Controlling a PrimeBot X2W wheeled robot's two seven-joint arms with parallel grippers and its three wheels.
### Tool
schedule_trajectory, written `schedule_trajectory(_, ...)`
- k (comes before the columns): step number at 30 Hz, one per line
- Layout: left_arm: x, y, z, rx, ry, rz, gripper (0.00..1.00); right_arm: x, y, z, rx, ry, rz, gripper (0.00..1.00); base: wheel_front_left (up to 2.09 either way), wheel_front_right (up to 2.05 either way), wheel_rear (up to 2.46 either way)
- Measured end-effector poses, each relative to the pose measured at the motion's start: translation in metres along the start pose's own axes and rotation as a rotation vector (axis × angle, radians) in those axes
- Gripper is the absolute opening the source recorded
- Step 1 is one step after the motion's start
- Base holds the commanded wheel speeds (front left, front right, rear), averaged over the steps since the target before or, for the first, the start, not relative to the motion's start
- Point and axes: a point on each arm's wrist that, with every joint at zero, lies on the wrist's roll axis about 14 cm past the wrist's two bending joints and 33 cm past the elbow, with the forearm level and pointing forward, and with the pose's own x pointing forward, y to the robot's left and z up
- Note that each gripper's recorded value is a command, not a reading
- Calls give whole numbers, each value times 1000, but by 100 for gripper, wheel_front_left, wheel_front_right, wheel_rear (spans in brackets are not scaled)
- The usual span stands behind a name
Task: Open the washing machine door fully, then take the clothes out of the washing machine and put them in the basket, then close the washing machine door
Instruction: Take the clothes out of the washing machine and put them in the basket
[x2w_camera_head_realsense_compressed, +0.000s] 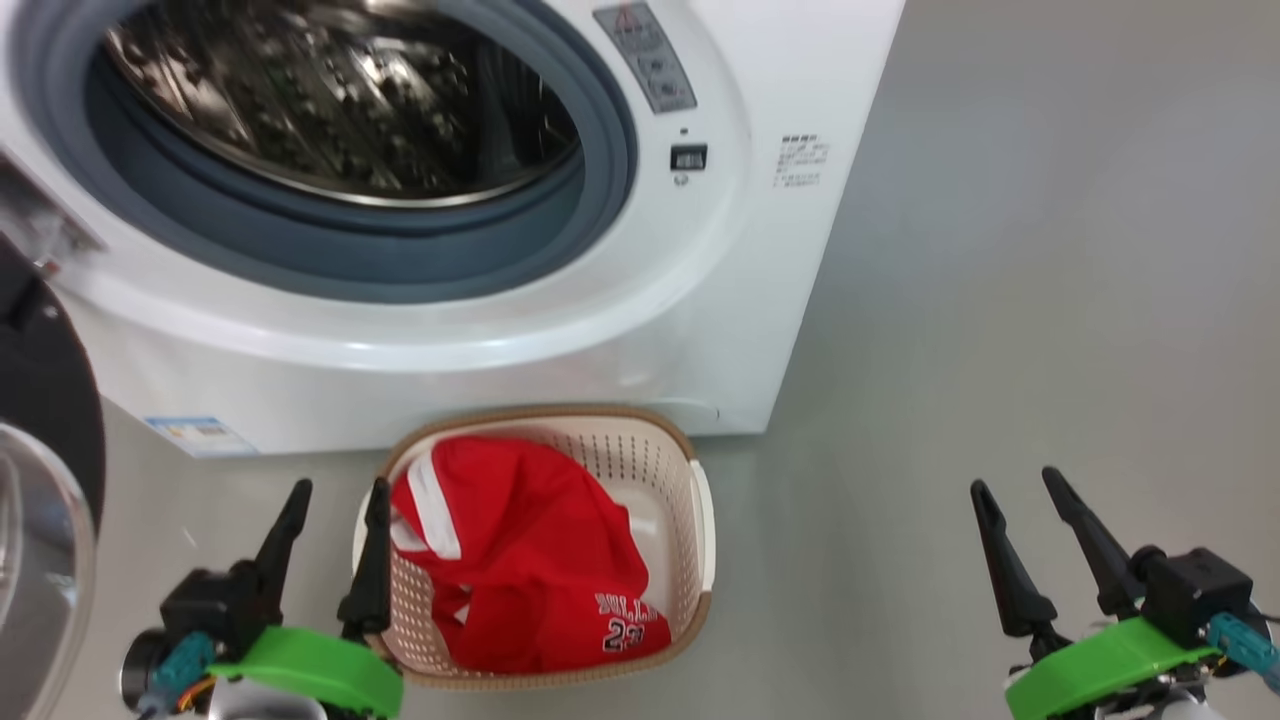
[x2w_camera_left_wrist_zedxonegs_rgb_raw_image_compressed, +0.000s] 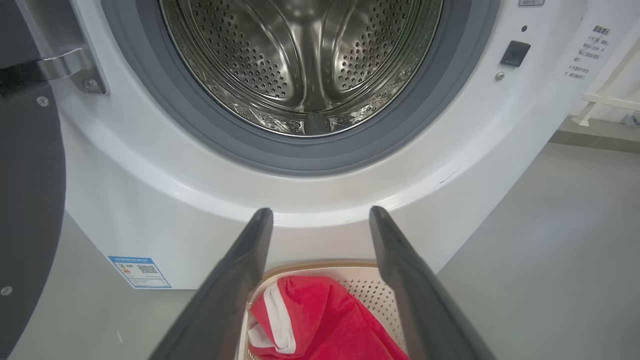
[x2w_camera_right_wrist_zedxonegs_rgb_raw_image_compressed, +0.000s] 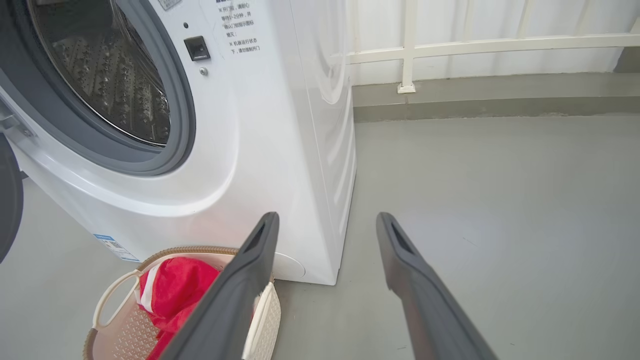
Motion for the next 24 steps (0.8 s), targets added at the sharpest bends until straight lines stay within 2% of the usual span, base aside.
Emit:
schedule_trajectory(8,-23,6,31,20,-97,18,100,-16,2,11,-2,-33,0,100,0,0,0)
schedule_trajectory(24,-67,19,43,40,-153,61,100,-44,-9,10,-2,-35,-39,100,0,0,0)
